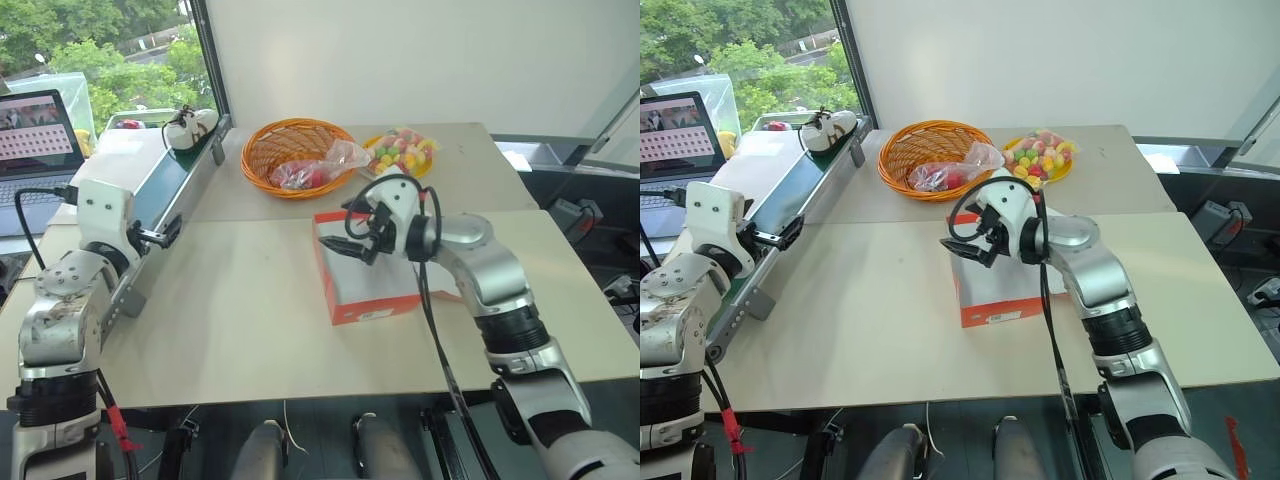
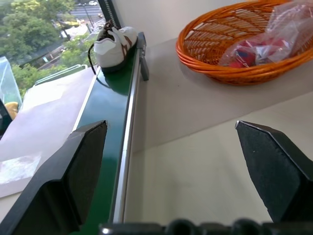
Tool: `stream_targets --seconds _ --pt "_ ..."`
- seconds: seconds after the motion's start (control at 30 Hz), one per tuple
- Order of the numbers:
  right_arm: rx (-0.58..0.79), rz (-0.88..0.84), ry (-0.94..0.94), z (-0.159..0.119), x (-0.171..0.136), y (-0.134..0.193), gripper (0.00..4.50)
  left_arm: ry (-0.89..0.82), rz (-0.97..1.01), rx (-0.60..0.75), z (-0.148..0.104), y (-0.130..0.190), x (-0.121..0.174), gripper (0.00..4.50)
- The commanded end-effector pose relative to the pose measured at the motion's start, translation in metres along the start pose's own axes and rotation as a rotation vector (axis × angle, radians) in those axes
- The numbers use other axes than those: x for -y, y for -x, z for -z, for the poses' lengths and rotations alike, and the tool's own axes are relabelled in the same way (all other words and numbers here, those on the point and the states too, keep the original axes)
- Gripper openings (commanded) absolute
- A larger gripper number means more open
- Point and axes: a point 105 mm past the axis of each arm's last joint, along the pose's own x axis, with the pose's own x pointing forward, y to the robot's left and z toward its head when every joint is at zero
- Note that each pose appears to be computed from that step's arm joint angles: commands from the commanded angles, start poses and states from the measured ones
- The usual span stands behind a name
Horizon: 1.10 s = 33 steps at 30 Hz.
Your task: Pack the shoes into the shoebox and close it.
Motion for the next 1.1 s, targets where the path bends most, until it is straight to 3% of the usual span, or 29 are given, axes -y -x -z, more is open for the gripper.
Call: stream_targets --seconds 0.03,0.37,1.1 --pt "0.073 -0.02 0.022 -0.025 -0.004 -0.007 4.49 0.017 -0.114 0.058 -0.008 0.009 -0.028 4.5" --pt "0.092 -0.074 0.003 -0.031 -0.021 -0.014 4.49 0.077 -0.143 0.068 0.024 0.026 -0.068 4.5" --pt "0.056 -0.026 -0.011 -0.026 -0.024 0.0 4.49 0.119 -0.08 0.005 0.068 0.005 -0.079 4.5"
